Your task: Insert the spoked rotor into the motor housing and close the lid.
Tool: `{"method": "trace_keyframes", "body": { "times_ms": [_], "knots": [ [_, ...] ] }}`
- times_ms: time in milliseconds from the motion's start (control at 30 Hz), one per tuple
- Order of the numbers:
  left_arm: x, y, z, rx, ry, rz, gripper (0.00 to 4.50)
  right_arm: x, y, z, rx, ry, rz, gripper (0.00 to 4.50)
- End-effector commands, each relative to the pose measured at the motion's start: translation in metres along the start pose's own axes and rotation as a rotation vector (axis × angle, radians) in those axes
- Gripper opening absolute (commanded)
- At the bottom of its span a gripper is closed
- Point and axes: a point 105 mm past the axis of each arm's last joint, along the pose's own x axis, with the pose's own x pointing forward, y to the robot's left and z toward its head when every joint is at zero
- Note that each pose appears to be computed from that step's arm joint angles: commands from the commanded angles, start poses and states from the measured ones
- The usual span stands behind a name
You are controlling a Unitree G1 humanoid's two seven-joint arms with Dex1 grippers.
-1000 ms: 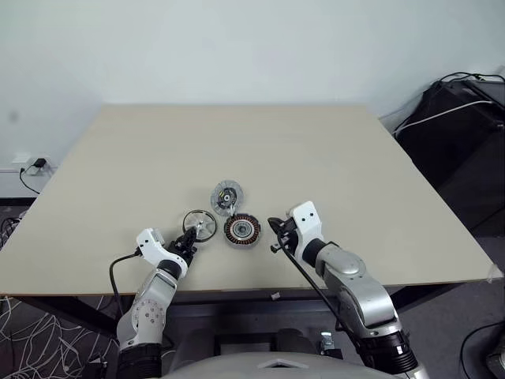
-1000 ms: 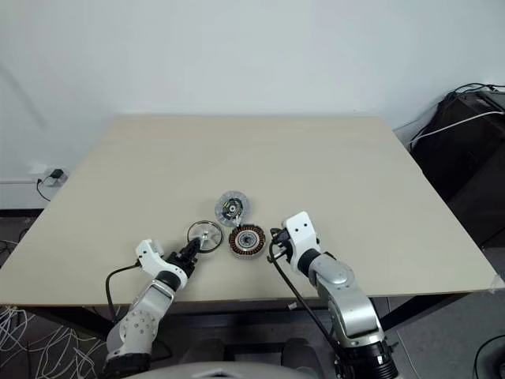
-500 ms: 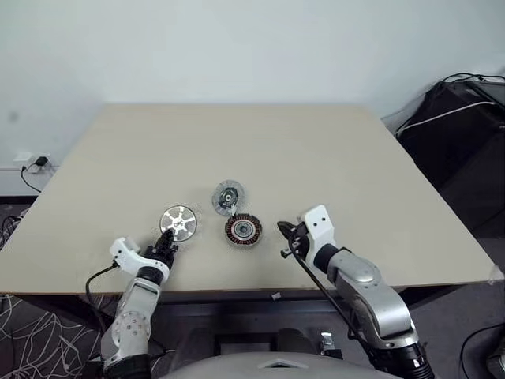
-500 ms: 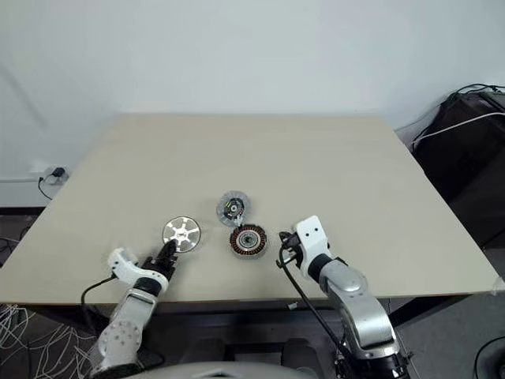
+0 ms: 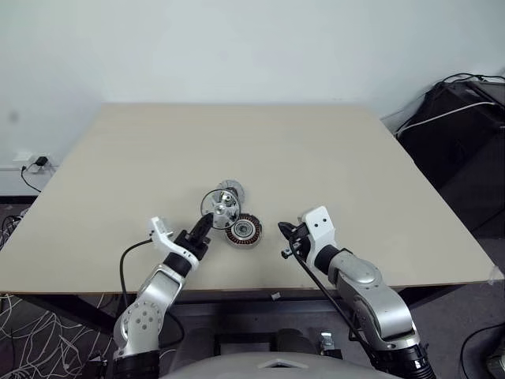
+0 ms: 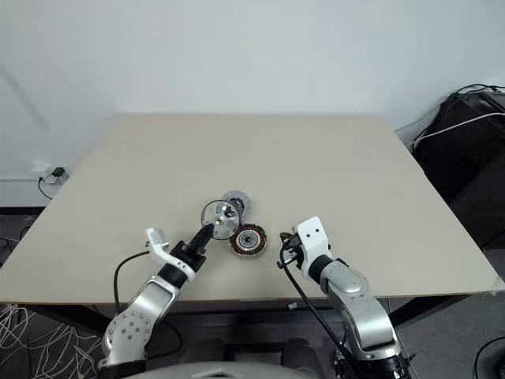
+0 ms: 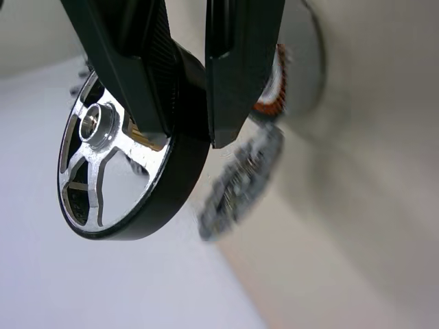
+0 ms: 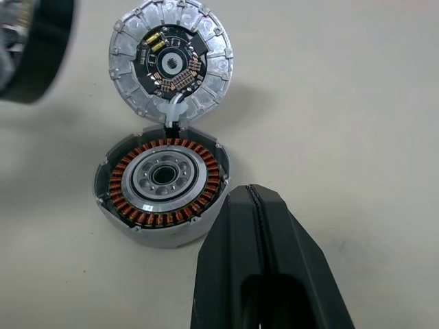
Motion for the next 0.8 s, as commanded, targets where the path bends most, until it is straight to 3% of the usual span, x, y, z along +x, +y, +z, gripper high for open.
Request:
{"method": "trace_keyframes", "body": {
  "times_ms": [33, 267, 800],
  "knots": [
    [0.006, -0.008, -0.003, 0.023, 0.078, -0.002, 0.28, -0.002, -0.001, 0.014, -0.023, -0.053, -0.011, 0.00],
    [0.010, 0.002, -0.017, 0.016, 0.197, 0.121, 0.28, -0.002, -0.001, 0.013, -0.017, -0.052, -0.022, 0.00],
    [0.027, -0.005, -0.025, -0.069, 0.245, 0.237, 0.28, -0.001, 0.000, 0.012, -0.015, -0.050, -0.022, 0.00]
  ]
}}
